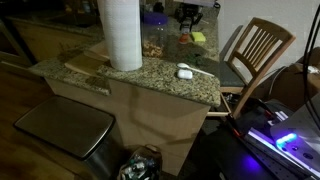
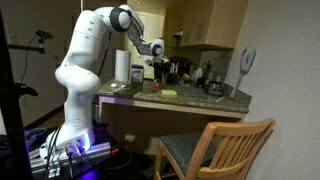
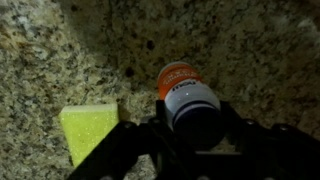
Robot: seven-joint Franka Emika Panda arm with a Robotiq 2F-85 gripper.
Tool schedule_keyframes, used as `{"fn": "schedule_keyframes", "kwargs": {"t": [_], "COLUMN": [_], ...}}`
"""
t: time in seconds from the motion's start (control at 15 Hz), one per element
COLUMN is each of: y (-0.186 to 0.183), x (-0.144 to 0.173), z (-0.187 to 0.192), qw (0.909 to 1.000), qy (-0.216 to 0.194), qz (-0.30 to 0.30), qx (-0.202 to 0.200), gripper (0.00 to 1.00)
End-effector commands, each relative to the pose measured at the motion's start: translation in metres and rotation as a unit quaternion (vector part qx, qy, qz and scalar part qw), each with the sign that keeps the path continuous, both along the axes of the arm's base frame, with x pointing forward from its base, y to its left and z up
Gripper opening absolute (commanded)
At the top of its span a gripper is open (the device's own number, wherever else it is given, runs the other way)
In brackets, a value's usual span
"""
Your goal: Move the white bottle to the left of the white spoon
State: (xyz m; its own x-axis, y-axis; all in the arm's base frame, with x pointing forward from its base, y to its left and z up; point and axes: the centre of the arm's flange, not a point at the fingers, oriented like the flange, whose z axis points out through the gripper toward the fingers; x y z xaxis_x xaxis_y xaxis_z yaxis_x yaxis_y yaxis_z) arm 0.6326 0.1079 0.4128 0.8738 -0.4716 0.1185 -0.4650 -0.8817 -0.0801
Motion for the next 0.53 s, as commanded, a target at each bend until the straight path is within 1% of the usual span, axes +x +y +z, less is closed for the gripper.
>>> {"fn": "schedule_keyframes", "kwargs": {"t": [0.0, 0.13, 0.2, 0.33, 0.4, 0.47], "y": [-0.007, -0.023, -0.033, -0.055, -0.065, -0.076], "x": [-0.014, -0.021, -0.019, -0.036, -0.045, -0.057], "z": [0.001, 0.037, 0.052, 0.096, 0.115, 0.131], "qw": [1.0000, 0.9998, 0.9994, 0.9980, 0.9969, 0.9954], "qy": [-0.002, -0.003, -0.013, -0.032, -0.036, -0.031], "qz": [0.001, 0.014, 0.024, 0.046, 0.060, 0.079], "qx": [0.003, 0.015, 0.021, 0.030, 0.036, 0.043], "gripper": [0.29, 0.29, 0.29, 0.29, 0.29, 0.29]}}
